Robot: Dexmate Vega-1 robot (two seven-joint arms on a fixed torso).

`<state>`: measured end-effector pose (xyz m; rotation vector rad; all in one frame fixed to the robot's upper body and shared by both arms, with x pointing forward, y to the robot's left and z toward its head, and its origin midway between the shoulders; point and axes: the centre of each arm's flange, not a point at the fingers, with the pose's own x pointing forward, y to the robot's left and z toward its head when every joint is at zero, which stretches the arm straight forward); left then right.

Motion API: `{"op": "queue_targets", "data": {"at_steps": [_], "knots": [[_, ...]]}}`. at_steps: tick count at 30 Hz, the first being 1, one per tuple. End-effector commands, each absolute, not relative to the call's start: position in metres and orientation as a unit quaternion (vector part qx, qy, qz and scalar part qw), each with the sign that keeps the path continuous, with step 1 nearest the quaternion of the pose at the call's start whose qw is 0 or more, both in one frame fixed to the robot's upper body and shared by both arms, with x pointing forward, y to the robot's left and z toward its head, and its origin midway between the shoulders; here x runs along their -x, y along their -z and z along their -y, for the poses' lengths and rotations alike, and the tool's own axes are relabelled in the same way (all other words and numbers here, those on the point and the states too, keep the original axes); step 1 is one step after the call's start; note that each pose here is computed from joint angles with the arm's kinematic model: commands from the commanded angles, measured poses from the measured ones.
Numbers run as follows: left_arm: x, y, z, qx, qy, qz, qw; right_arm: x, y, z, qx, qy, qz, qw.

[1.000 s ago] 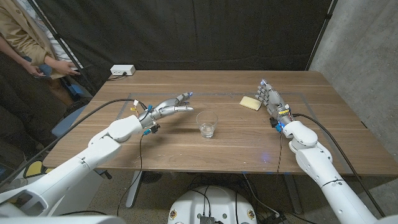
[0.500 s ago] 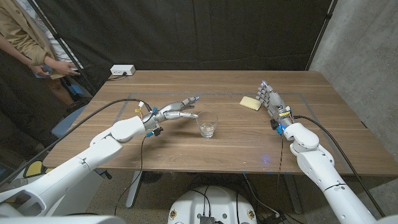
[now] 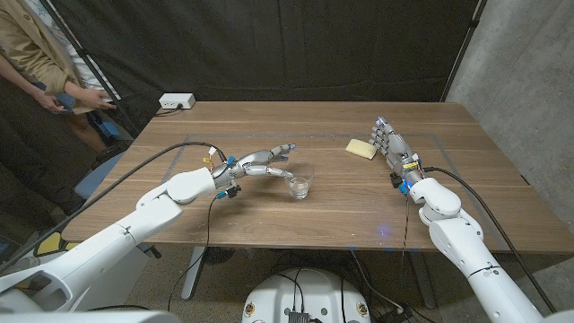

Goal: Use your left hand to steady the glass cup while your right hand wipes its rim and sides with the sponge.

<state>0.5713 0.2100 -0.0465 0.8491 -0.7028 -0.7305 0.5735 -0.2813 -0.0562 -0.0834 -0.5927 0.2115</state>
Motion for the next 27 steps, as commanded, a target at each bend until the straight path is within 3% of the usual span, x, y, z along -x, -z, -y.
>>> {"op": "queue_targets", "data": {"at_steps": [1,27], "knots": [[-0.573,0.052,-0.199,-0.400,0.341,0.329,0.785,-0.576,0.060,0.284,0.035,-0.103,0.288,0.952],[-0.595,0.068,-0.174,-0.391,0.363,0.319,0.784,-0.582,0.057,0.287,0.034,-0.099,0.281,0.954]]}}
